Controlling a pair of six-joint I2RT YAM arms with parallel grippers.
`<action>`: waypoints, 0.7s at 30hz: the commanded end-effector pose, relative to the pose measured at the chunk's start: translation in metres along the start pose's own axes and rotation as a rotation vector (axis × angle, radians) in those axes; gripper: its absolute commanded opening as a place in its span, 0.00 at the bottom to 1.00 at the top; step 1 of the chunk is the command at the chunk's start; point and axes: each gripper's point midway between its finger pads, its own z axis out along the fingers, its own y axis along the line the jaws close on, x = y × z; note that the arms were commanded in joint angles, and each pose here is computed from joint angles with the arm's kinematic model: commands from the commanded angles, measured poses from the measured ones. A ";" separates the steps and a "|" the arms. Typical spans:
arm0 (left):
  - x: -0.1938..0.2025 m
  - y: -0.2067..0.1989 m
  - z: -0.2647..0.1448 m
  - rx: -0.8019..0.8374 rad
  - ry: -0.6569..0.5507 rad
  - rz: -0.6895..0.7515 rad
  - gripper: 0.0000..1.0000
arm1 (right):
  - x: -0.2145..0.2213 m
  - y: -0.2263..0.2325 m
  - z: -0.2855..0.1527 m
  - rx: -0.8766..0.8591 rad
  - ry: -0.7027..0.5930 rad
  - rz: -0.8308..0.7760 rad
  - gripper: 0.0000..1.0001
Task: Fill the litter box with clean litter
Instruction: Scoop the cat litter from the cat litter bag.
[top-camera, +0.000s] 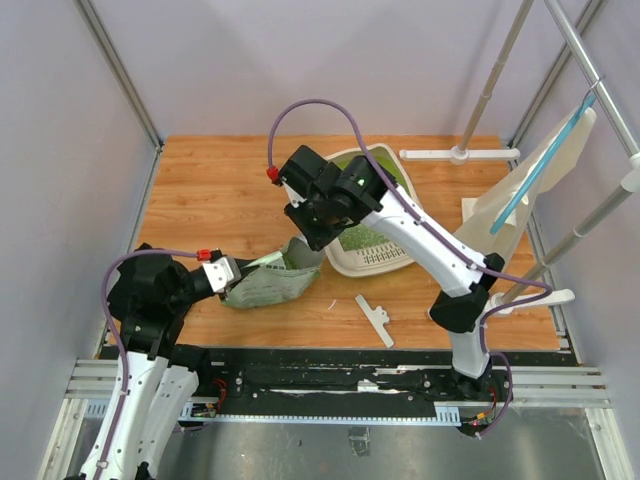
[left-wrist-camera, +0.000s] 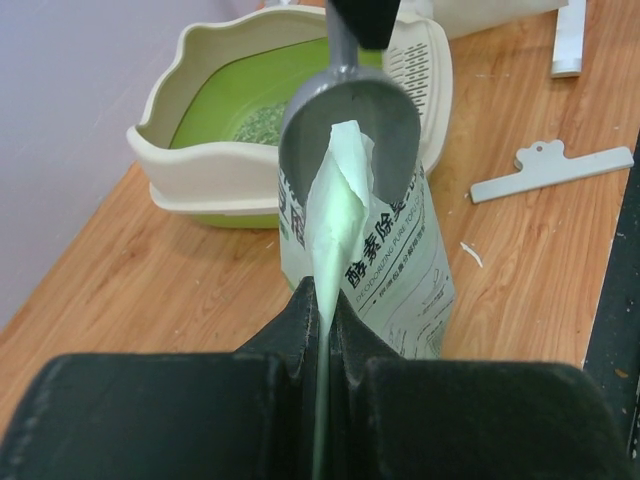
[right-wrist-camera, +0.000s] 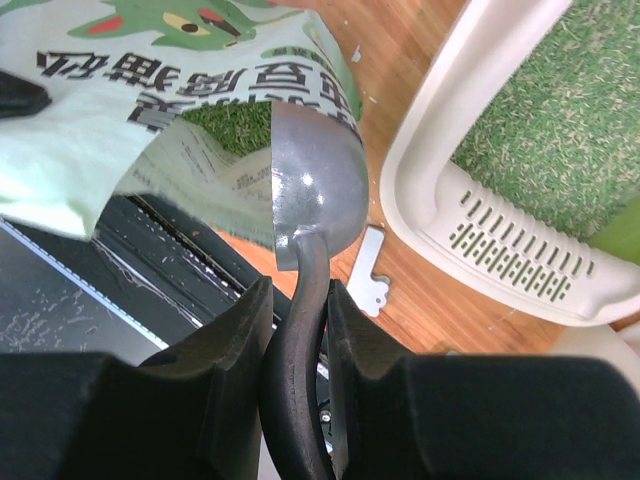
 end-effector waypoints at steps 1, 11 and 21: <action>-0.061 0.015 -0.008 -0.042 -0.153 0.213 0.00 | 0.000 0.010 0.036 0.010 0.057 0.015 0.01; -0.042 0.017 -0.012 -0.081 -0.081 0.218 0.00 | -0.018 -0.005 0.032 0.090 -0.028 0.026 0.01; -0.027 0.020 -0.007 -0.095 -0.062 0.180 0.01 | 0.020 0.018 0.129 -0.092 0.198 0.057 0.01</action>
